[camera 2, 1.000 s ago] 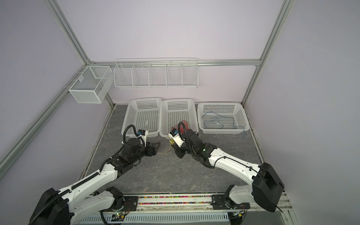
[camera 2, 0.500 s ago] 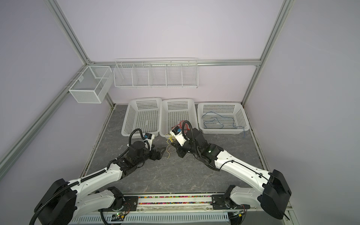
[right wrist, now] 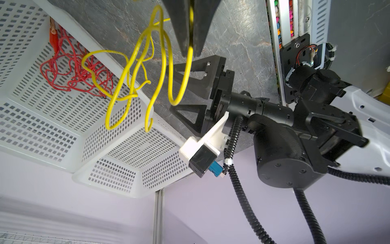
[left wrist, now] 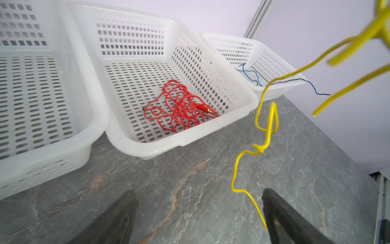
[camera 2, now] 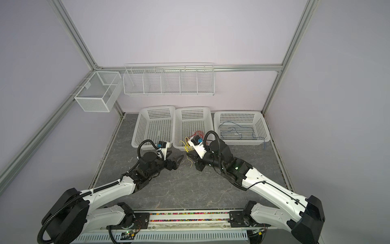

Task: Untangle the cables
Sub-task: 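Lift the yellow wire with the right gripper while the left gripper approaches, then grasp a hanging strand of the yellow wire with the left gripper, then carry the yellow strand with the left gripper into the nearest-left basket and release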

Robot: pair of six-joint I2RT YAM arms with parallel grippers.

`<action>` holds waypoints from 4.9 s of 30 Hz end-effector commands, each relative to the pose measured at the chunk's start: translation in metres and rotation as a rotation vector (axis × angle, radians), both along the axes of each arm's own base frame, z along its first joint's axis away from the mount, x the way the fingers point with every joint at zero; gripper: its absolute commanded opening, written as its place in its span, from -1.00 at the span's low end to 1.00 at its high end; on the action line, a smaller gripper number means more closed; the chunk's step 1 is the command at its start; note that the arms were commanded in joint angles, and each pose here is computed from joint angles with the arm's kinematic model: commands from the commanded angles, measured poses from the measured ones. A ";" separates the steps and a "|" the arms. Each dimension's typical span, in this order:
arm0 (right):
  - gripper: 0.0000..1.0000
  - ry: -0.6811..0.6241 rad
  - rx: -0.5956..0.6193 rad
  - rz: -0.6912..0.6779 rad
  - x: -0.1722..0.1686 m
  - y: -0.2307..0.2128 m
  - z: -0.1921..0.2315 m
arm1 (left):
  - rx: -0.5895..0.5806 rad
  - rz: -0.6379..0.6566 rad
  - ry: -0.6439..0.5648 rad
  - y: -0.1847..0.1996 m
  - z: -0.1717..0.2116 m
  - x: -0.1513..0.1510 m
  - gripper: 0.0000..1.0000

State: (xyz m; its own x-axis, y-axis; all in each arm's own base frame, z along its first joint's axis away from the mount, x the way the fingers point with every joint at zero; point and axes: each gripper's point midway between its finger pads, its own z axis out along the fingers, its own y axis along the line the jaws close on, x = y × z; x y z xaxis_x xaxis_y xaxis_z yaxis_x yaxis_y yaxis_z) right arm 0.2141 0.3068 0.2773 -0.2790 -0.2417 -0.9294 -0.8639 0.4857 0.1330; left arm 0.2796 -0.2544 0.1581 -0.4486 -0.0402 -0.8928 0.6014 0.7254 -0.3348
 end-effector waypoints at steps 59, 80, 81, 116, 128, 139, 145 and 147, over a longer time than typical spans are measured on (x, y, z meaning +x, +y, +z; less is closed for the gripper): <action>-0.88 0.021 -0.183 -0.836 0.072 -0.154 -0.042 | 0.090 0.141 0.023 0.020 -0.003 0.014 -1.00; -0.87 0.076 -0.115 -0.743 0.069 -0.174 -0.050 | 0.313 0.322 -0.040 0.079 0.000 0.009 -1.00; -0.87 0.073 -0.082 -0.657 0.065 -0.157 -0.047 | 0.311 0.287 -0.037 0.073 -0.001 0.008 -1.00; -0.87 0.044 0.045 0.102 0.021 0.040 0.007 | 0.265 0.207 -0.005 0.051 -0.010 0.009 -1.00; -0.87 -0.116 -0.061 -0.283 0.050 -0.034 0.010 | 0.341 0.271 0.029 0.067 -0.023 0.010 -1.00; -0.87 -0.131 -0.053 -0.495 0.077 -0.056 0.011 | 0.288 0.301 0.056 0.067 -0.011 0.012 -1.00; -0.87 -0.116 -0.092 -0.675 0.089 -0.096 0.002 | 0.169 0.464 0.067 0.107 0.037 0.037 -1.00; -0.87 -0.105 -0.104 -0.667 0.085 -0.099 -0.007 | 0.183 0.522 0.043 0.119 0.052 0.048 -1.00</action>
State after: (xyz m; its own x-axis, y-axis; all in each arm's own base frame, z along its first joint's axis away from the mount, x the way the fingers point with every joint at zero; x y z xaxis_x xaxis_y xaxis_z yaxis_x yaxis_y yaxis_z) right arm 0.3004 0.2260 0.2800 -0.2914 -0.1521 -0.9444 -0.4426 0.8967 -0.0079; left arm 0.3167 -0.1471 0.1808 -0.4856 -0.0567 -0.8724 0.1962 0.9654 -0.1719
